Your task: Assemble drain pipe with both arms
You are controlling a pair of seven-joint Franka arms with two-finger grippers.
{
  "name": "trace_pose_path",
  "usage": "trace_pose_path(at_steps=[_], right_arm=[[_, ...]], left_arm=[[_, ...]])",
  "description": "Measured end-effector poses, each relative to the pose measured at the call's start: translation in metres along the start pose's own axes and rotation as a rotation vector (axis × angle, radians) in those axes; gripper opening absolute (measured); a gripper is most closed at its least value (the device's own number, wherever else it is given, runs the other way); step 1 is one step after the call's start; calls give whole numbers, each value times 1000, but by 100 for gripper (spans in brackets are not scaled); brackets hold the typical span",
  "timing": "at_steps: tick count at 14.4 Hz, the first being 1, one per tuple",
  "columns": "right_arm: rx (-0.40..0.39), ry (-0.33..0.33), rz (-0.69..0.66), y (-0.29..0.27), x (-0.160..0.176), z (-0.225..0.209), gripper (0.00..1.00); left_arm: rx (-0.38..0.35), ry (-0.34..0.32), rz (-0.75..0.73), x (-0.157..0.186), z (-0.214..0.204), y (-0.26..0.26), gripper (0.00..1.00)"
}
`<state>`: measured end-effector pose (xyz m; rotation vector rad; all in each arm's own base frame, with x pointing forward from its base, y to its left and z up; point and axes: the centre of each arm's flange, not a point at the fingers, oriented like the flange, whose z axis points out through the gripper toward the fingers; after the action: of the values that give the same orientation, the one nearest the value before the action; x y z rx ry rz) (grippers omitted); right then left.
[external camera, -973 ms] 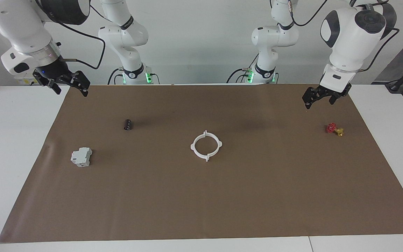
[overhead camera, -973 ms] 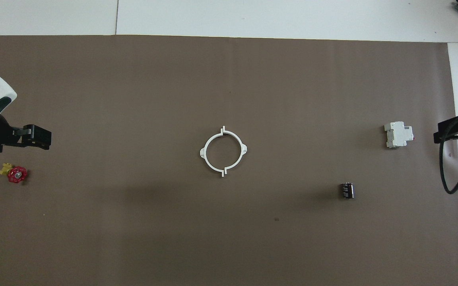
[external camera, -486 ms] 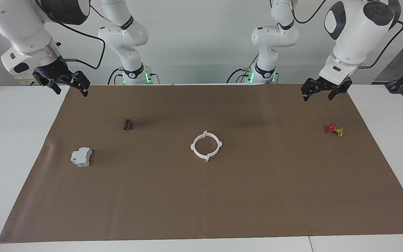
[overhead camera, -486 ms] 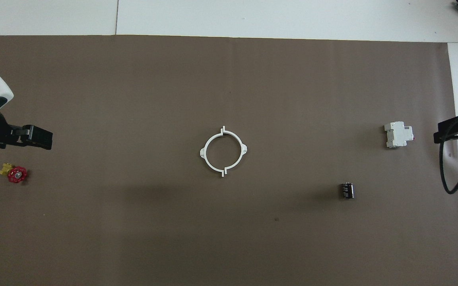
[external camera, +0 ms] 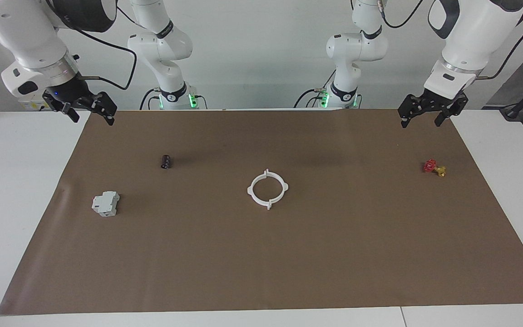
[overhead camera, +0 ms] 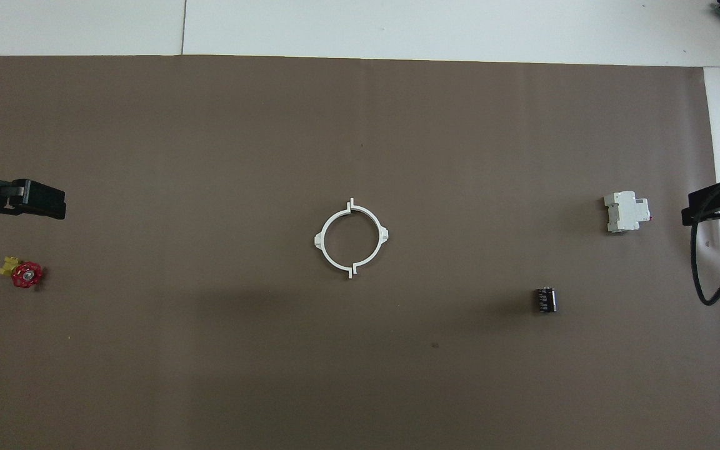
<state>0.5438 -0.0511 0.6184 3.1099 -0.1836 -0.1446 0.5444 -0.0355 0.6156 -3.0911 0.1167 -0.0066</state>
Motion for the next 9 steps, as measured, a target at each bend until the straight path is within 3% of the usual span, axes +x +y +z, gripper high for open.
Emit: trace_pose_path(at_steps=[9], right_arm=[[0, 0, 0, 0, 0, 0, 100]], left_arm=[[0, 13, -2, 4, 2, -1, 100]])
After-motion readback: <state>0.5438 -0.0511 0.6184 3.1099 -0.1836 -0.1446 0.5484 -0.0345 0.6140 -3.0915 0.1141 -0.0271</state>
